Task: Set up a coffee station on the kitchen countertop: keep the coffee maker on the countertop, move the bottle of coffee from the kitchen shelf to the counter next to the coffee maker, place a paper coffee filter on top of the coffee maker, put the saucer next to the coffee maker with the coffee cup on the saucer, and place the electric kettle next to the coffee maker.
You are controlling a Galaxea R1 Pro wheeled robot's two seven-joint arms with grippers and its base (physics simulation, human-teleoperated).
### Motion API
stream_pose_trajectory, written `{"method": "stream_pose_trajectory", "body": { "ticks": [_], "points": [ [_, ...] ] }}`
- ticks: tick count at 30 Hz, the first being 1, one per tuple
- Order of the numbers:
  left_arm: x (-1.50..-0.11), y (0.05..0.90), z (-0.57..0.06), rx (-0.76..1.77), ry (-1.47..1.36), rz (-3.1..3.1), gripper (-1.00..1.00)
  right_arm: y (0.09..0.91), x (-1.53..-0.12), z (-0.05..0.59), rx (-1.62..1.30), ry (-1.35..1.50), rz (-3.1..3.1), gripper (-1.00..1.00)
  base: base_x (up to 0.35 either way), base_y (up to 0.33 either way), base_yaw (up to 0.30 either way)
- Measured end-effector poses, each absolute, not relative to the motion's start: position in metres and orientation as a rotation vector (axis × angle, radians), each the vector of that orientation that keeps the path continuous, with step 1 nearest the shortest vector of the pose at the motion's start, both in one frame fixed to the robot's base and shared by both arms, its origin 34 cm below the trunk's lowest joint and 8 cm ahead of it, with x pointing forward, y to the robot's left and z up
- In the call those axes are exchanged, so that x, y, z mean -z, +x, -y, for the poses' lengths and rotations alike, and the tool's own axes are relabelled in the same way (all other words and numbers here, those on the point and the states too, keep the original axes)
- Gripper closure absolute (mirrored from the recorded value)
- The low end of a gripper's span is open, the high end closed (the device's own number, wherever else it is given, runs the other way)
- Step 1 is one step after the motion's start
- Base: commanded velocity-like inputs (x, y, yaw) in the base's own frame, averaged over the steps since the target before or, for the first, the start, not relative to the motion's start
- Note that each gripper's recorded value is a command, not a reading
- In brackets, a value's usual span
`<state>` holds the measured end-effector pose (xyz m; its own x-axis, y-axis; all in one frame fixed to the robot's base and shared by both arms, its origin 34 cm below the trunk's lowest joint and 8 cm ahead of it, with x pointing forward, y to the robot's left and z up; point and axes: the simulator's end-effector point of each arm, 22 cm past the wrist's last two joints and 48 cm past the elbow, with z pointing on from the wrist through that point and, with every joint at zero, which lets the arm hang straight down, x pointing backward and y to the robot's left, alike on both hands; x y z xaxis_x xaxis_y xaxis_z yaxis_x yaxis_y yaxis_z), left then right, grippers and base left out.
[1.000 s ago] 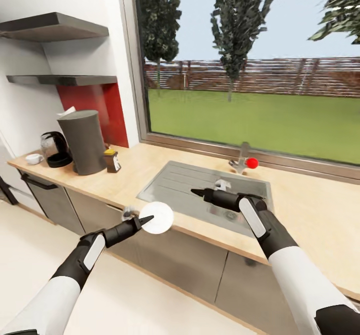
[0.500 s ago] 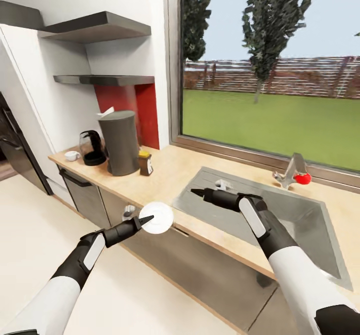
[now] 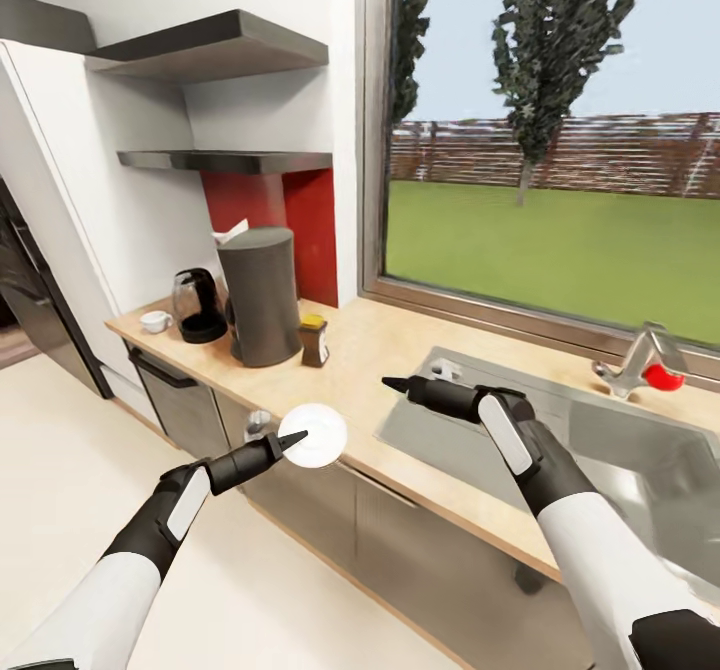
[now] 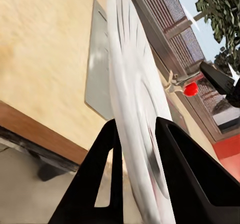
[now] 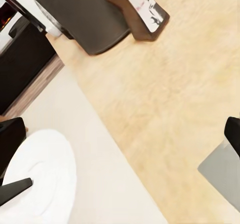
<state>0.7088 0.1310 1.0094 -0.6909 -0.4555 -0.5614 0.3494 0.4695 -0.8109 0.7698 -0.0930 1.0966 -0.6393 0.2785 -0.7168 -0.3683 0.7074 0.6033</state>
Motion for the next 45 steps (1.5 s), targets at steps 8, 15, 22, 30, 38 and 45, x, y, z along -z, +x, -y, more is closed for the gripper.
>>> {"method": "stream_pose_trajectory", "body": {
  "ticks": [8, 15, 22, 30, 38, 45],
  "points": [
    [-1.0094, 0.7088, -0.131, 1.305, -0.088, -1.937, 1.0, 0.7698, -1.0966, 0.0929, -0.955, -0.068, -2.054, -1.0, 0.239, 0.239, 0.0],
    [-1.0092, 0.7088, -0.1308, 1.305, -0.088, -1.937, 1.0, 0.7699, -1.0968, 0.0931, -0.954, -0.068, -2.054, -1.0, 0.235, 0.243, -0.136],
    [-1.0091, 0.7088, -0.1309, 1.304, -0.087, -1.938, 1.0, 0.7698, -1.0974, 0.0927, -0.956, -0.07, -2.053, -1.0, 0.194, 0.27, -0.111],
    [-1.0081, 0.7085, -0.1307, 1.303, -0.088, -1.941, 1.0, 0.771, -1.097, 0.0941, -0.951, -0.068, -2.049, -1.0, 0.18, 0.28, -0.001],
    [-1.0069, 0.7084, -0.1308, 1.302, -0.089, -1.944, 1.0, 0.771, -1.0967, 0.094, -0.952, -0.067, -2.049, -1.0, 0.156, 0.241, 0.0],
    [-1.0028, 0.7081, -0.1316, 1.294, -0.096, -1.953, 1.0, 0.7713, -1.0961, 0.0941, -0.952, -0.065, -2.051, -1.0, 0.01, 0.015, -0.154]
  ]
}}
